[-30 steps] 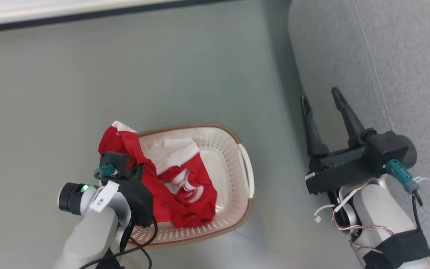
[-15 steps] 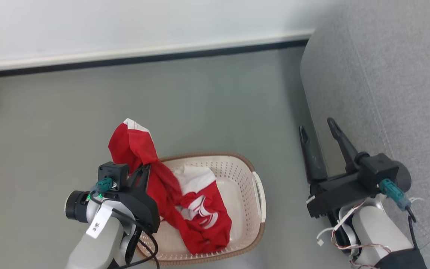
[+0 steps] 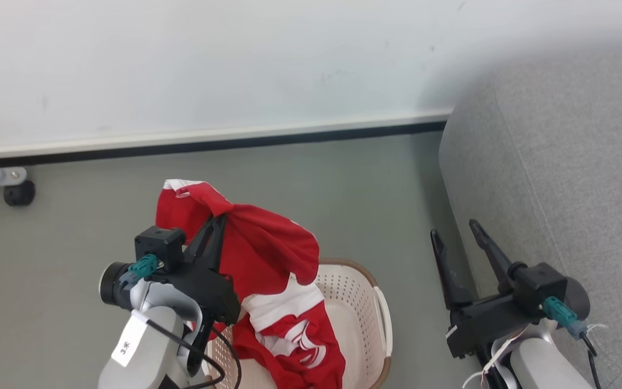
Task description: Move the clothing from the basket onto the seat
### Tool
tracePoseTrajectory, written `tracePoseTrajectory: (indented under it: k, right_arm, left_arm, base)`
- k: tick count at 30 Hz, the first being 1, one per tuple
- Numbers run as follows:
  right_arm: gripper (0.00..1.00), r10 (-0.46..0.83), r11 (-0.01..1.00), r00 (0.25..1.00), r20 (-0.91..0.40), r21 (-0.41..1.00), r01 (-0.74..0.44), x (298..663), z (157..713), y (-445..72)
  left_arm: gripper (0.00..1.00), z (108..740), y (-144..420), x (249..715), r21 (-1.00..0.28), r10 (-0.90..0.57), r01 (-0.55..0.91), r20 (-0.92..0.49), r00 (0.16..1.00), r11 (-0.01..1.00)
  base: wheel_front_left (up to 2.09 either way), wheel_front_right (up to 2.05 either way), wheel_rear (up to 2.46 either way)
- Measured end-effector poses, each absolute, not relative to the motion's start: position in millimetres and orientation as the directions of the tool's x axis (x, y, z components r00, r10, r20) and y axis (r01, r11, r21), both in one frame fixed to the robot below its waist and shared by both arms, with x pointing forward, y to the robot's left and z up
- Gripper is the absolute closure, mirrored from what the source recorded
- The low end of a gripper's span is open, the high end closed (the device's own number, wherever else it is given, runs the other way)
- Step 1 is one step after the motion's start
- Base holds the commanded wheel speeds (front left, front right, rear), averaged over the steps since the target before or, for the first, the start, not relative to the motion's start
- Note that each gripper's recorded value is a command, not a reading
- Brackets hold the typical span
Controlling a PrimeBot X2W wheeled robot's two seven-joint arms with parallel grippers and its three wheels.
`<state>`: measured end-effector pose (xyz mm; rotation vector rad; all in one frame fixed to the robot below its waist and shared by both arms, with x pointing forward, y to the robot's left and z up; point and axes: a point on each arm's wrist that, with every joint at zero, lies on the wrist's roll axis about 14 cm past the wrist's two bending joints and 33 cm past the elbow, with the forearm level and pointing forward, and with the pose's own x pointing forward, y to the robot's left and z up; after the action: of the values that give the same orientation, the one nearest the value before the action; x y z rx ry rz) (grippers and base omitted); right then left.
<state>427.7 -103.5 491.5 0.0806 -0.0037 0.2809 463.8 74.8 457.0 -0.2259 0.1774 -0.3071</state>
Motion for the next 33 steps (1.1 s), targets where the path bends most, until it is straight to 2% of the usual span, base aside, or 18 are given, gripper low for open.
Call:
tracePoseTrajectory:
  k: [15,33]
  right_arm:
    - [0.00,0.338,0.937,0.939,0.056,0.071,-0.341,398,508,-86]
    - [0.00,0.396,0.913,0.916,0.065,0.082,-0.400,383,514,-67]
  left_arm:
    - [1.00,552,86,447,-0.232,-0.291,0.321,0.152,0.945,0.918]
    - [1.00,596,79,416,-0.213,-0.298,0.369,0.304,0.905,0.905]
  base:
    - [0.00,0.00,0.00]
    - [0.00,0.00,0.00]
